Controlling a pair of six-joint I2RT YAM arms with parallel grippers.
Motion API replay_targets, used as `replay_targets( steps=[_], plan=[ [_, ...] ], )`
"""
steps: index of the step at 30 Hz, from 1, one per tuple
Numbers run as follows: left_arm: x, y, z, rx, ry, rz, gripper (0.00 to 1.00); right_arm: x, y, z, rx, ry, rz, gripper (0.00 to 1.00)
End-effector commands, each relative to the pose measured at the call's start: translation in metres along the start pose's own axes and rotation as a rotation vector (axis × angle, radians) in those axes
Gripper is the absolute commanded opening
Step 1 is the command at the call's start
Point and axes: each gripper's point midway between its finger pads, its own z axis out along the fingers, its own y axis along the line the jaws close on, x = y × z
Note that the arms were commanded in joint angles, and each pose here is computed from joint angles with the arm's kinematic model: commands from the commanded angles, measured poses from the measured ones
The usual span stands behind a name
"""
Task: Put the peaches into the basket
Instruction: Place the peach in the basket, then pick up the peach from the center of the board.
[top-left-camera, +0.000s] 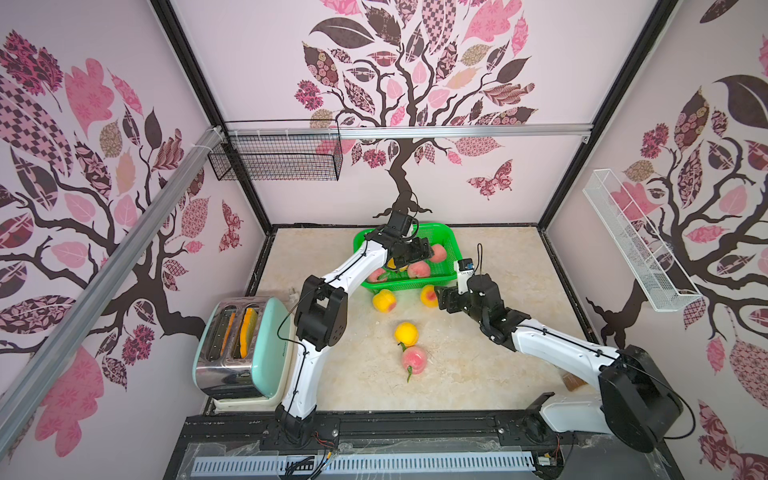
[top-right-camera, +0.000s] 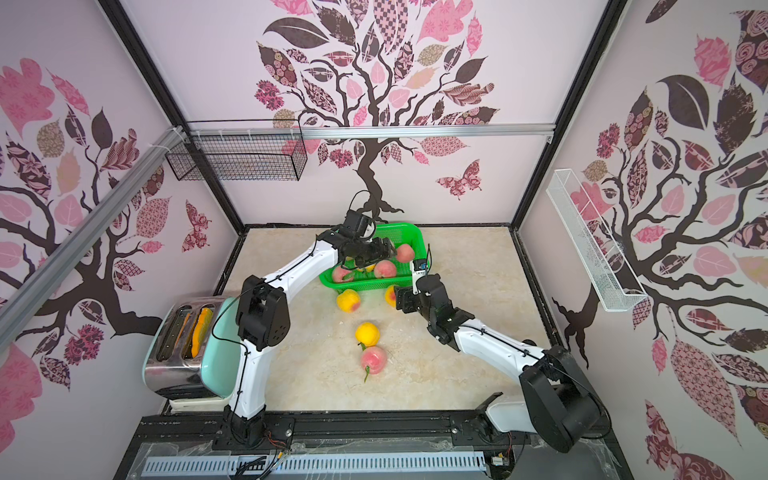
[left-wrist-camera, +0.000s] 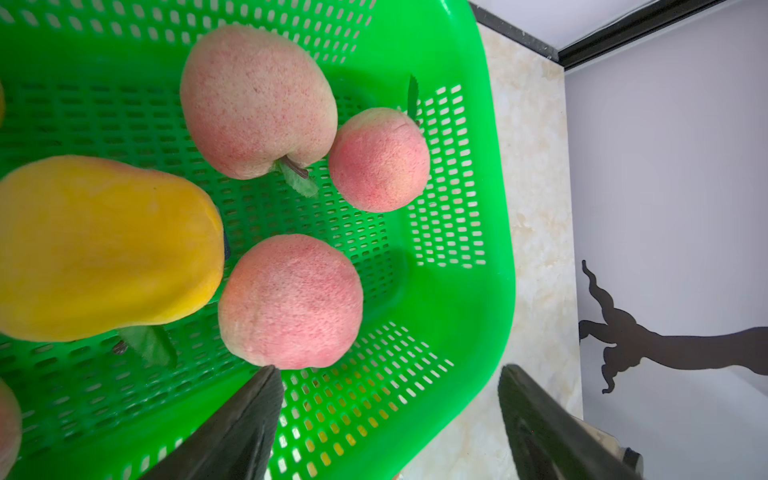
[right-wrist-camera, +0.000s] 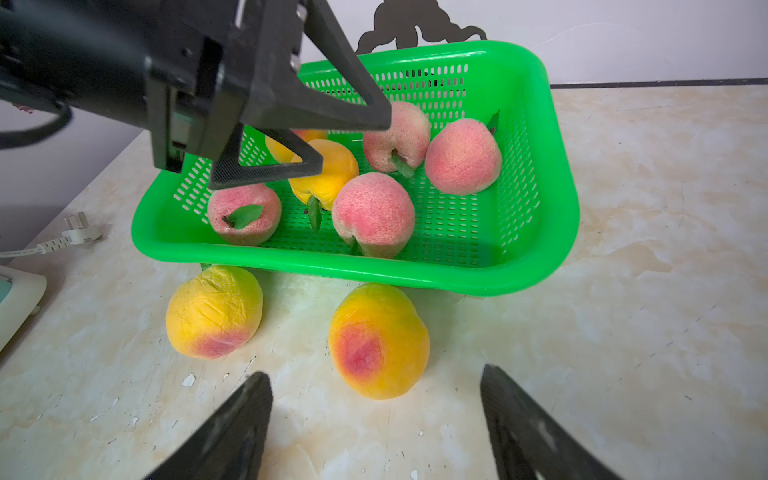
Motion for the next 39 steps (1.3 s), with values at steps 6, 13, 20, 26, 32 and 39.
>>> replay_targets(
  steps=[6,13,20,26,32,39],
  plan=[
    [0.005,-0.012,-0.041,0.018,-0.031,0.033,0.85,0.004,-0.001,-0.002,0.005,0.004,0.002,0.81],
    [0.015,-0.008,-0.072,-0.005,-0.059,0.050,0.85,0.006,-0.001,0.000,0.005,0.011,0.001,0.81],
    [0.030,0.004,-0.094,-0.034,-0.056,0.054,0.85,0.006,0.000,0.000,0.002,0.011,0.002,0.81],
    [0.049,0.027,-0.112,-0.102,-0.040,0.059,0.85,0.007,0.000,0.002,0.001,0.016,0.002,0.82],
    [0.066,0.060,-0.129,-0.177,-0.035,0.032,0.85,0.011,0.002,0.006,-0.007,0.029,0.007,0.81],
    [0.087,0.076,-0.146,-0.217,-0.029,0.015,0.85,0.014,0.002,0.009,-0.010,0.042,0.009,0.81]
  ],
)
